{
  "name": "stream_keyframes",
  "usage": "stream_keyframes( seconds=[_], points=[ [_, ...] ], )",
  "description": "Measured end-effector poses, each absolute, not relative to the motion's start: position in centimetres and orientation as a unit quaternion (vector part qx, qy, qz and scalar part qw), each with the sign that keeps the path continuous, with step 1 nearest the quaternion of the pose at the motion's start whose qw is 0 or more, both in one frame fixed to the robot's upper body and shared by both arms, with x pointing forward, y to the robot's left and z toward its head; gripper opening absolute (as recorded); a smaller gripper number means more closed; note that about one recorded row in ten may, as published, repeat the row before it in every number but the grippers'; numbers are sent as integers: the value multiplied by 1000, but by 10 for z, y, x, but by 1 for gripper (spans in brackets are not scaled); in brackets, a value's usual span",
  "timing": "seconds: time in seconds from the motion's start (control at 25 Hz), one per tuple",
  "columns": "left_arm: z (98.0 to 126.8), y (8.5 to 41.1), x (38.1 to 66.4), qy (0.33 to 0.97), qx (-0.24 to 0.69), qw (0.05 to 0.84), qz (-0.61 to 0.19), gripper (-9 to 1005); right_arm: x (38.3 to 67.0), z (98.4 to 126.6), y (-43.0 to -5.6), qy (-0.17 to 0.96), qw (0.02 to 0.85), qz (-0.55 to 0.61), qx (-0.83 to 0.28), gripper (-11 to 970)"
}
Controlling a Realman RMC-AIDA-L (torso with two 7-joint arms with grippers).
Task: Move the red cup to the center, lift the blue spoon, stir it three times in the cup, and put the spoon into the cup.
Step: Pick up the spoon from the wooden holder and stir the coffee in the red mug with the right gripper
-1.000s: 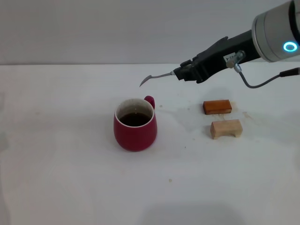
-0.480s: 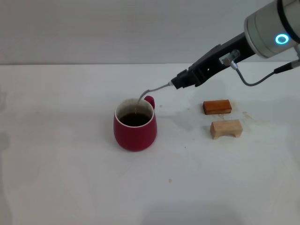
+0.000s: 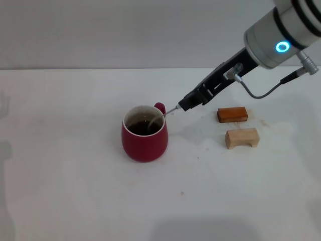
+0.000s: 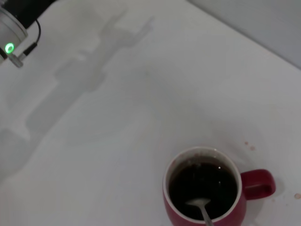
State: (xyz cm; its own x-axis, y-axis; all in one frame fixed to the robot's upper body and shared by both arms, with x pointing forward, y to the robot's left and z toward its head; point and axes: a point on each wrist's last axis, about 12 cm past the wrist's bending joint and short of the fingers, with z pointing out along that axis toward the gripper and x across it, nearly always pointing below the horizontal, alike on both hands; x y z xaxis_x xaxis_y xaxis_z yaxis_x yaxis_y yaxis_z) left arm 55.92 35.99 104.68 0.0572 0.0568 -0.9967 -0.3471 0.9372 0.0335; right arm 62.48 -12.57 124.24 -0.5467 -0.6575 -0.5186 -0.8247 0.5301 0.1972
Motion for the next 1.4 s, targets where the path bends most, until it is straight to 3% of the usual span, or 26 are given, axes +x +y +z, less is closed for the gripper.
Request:
stream_keyframes(
  seconds=[0.68,1.4],
  points=[
    [1047,359,559,670,-112,721,137,825,647,1216,-104,854,173,183,-456,157],
    [1049,358,559,662,-126,728,128,824,642,1207,-76,842,147,156,-496,157]
  ],
)
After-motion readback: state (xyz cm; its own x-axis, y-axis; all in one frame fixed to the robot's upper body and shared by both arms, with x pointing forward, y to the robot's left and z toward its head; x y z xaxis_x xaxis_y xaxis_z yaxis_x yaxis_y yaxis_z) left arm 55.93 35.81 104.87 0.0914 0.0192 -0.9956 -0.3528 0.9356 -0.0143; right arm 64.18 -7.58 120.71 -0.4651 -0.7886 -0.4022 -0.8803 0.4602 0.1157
